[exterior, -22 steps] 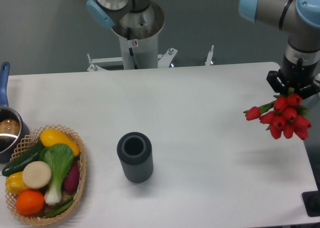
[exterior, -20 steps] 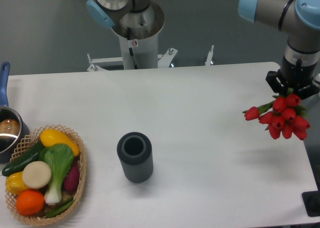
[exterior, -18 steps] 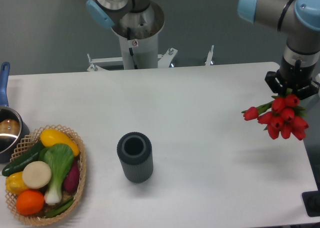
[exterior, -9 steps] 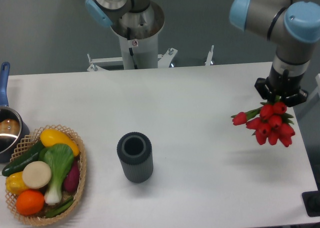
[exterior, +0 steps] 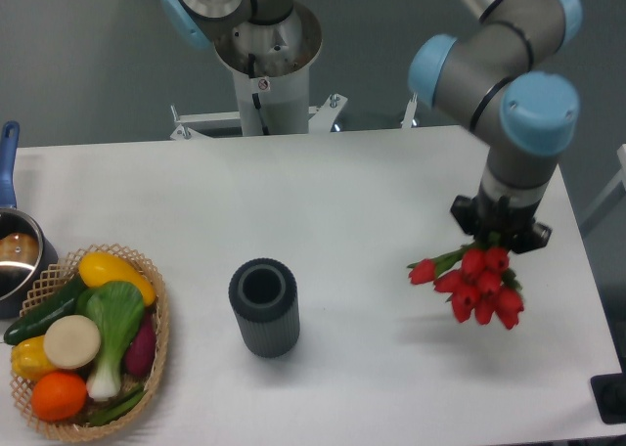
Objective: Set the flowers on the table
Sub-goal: 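Carry the red tulips in the gripper down toward the table surface, then open the gripper to release the tulips and lift it away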
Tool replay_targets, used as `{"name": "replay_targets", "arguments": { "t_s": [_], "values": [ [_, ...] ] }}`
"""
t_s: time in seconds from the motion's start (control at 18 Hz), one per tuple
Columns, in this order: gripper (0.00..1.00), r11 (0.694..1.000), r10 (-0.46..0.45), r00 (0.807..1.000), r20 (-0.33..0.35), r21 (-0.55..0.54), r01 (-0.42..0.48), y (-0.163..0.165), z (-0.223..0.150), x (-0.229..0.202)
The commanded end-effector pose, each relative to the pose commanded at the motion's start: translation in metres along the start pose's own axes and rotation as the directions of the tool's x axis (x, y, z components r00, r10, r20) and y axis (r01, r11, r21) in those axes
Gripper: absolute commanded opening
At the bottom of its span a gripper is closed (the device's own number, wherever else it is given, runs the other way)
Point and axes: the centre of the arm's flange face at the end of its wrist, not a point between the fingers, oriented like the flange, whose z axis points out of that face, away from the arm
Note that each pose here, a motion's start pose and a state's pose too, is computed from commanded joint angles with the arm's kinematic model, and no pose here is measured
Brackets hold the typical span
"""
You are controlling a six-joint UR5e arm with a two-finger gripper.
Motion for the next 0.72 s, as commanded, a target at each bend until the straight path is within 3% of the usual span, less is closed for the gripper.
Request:
{"name": "replay_targets", "arguments": {
  "t_s": [0.17, 0.28, 0.39, 0.5, 0.72],
  "values": [
    [0.68, 1.0, 0.02, 1.0, -0.013, 0.009, -0.02, -0.014, 0.024, 0.002],
    [0.76, 1.0, 0.022, 1.0, -0.023, 0.003, -0.022, -0.015, 0.032, 0.003],
    [0.96, 1.0, 0.028, 0.999, -0.016, 0.007, -0.028, -0.016, 0.028, 0.004],
    [0.99, 1.0, 0.023, 1.0, -0.006, 0.011, -0.023, -0.015, 0.024, 0.003],
    [0.99, 0.999, 0.001, 0.991, 0.132, 0.045, -0.007, -0.009, -0.006, -0.006]
  ]
}}
